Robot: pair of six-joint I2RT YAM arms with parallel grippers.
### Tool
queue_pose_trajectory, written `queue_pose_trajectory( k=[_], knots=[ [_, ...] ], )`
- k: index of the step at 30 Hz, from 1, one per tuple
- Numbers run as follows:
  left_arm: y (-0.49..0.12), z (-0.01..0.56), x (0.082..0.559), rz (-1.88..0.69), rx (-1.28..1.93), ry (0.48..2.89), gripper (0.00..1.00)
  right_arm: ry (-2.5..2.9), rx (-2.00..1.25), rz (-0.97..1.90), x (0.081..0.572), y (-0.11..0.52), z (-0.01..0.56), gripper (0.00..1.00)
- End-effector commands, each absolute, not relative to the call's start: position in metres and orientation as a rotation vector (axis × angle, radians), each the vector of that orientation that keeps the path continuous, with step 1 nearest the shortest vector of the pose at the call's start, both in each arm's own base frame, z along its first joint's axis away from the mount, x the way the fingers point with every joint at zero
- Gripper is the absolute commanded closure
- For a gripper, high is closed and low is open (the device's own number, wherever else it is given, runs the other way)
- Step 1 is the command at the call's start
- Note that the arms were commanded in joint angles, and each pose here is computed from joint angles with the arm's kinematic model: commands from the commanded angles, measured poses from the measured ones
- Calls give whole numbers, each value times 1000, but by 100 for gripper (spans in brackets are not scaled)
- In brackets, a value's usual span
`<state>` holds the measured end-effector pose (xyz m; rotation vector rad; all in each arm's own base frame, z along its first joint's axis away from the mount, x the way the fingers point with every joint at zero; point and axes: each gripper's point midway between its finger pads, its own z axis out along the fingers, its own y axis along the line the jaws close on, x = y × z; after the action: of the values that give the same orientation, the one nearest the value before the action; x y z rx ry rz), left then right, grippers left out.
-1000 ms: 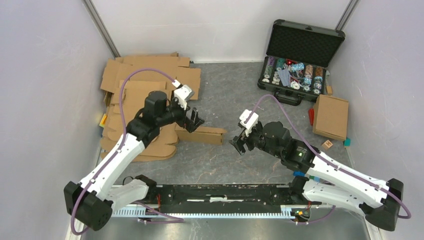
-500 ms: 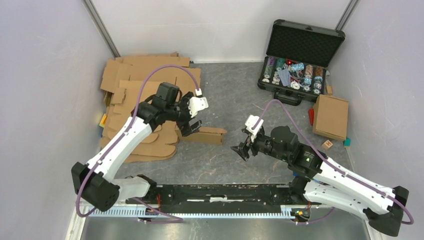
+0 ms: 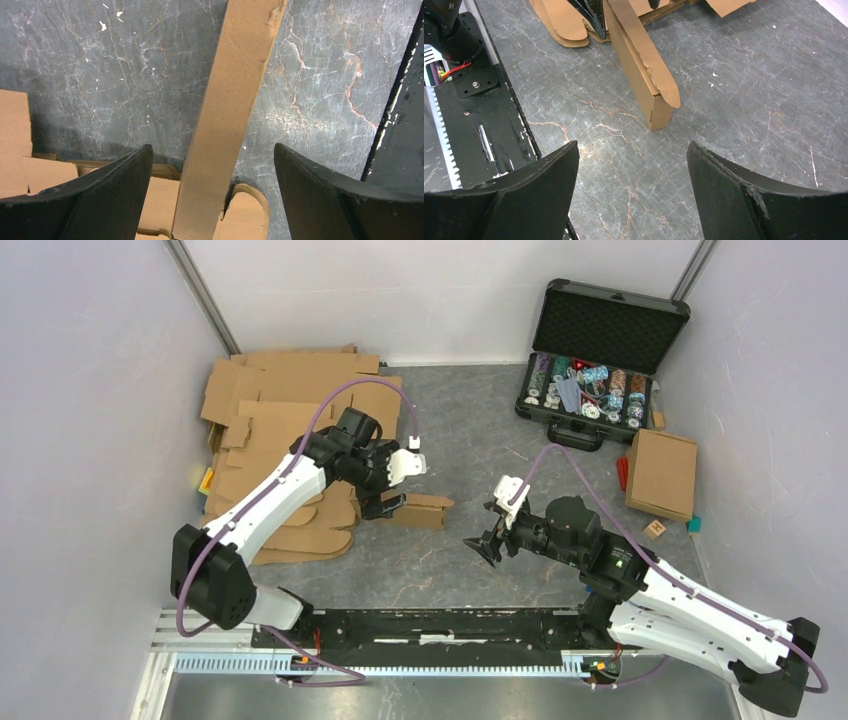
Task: Fold the paper box
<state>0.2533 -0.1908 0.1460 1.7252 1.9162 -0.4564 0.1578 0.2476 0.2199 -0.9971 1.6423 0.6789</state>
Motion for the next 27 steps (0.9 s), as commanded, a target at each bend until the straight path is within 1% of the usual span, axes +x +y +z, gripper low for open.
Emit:
queue_pose_trajectory(
  k=[1,4,7,8,10,11,12,17,21,25,27],
  knots=[
    [-193,146,260,-431,1775,1877,7,1597,-973,714,157,251,231,16],
    [-197,144,259,-463,1773,1881,19,1593,-974,719,156,251,231,16],
    [-198,139,260,-457,1781,1902,24,1589,-970,719,156,250,232,16],
    [-199,137,260,-457,1785,1909,28,1587,-970,719,155,250,232,16],
    [-201,133,259,-463,1793,1921,39,1586,-969,720,155,249,233,16],
    [-202,132,258,-466,1796,1926,46,1587,-969,719,155,249,232,16],
    [-204,132,258,-469,1795,1931,49,1588,-971,720,155,249,231,16],
    [-226,135,255,-514,1773,1964,56,1588,-969,718,155,249,229,16],
    [-255,136,254,-548,1773,1987,67,1588,-967,716,156,249,228,16],
    [-275,127,254,-527,1816,1998,69,1619,-908,706,160,245,226,16],
    [-281,123,256,-524,1816,2014,67,1639,-856,660,167,237,225,16]
  ],
)
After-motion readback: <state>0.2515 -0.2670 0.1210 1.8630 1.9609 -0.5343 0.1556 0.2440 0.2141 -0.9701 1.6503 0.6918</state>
